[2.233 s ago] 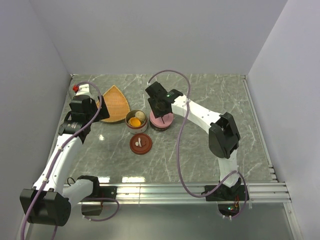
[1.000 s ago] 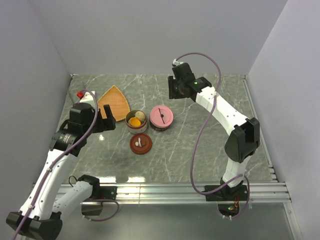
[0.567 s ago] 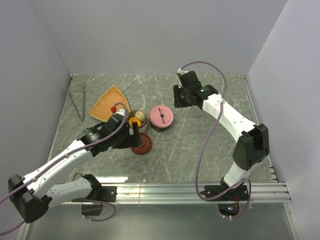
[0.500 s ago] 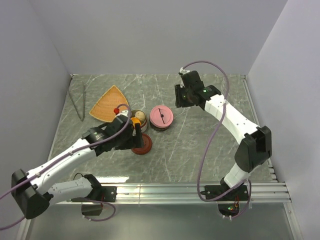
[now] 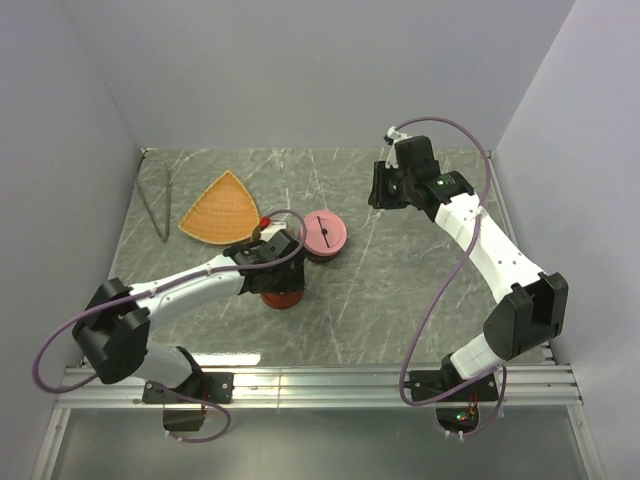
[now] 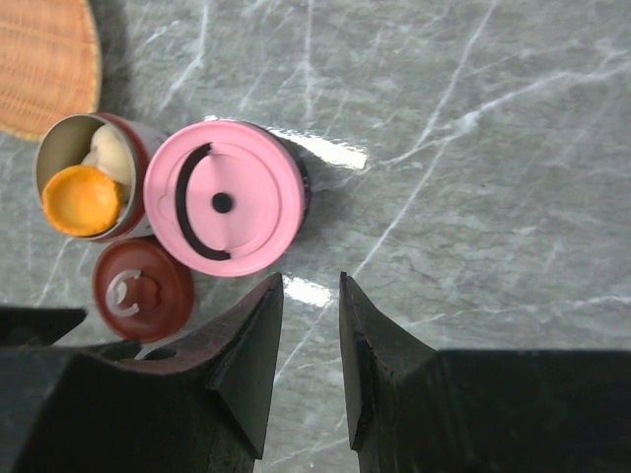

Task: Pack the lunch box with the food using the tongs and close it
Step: Pick up the lid of the lunch box with the left arm

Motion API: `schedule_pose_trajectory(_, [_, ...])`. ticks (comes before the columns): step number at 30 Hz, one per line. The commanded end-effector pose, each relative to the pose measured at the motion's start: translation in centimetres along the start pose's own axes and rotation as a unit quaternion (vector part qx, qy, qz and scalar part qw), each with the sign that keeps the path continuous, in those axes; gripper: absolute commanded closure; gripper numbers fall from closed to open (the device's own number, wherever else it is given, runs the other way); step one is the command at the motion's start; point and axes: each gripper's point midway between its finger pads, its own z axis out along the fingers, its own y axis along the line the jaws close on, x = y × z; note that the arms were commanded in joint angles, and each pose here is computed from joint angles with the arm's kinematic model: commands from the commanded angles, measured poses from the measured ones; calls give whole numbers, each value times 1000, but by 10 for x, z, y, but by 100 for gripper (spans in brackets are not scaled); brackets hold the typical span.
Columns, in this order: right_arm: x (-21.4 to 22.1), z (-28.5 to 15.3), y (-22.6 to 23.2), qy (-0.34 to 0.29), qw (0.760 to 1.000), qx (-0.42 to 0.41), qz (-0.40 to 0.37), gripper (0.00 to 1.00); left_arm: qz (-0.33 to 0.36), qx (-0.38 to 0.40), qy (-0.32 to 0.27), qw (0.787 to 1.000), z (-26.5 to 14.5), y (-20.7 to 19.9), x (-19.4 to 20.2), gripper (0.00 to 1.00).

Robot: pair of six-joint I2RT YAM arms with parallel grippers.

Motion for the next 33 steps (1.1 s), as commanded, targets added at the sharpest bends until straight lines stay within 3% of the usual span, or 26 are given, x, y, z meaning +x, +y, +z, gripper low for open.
schedule_pose_trajectory(1, [-10,-6,17,-16,999,-42,-1,63,23,7,-41,999,10,-16,-24,21])
schedule_pose_trajectory(9, [-13,3,27,-6,998,-69,2,68,23,-15,-45,999,25,-16,-29,45])
schedule_pose_trajectory(19, [-14,-6,27,-18,997,-71,-8,71,25,-39,-31,998,41,-3,-14,52])
schedule_pose_trajectory(26, [-17,-17,26,-31,997,-70,-13,71,15,-60,-35,997,48,10,-7,73])
schedule_pose_trajectory(33, [-17,-25,26,-39,997,-72,-16,71,5,-69,-47,996,48,16,-7,75])
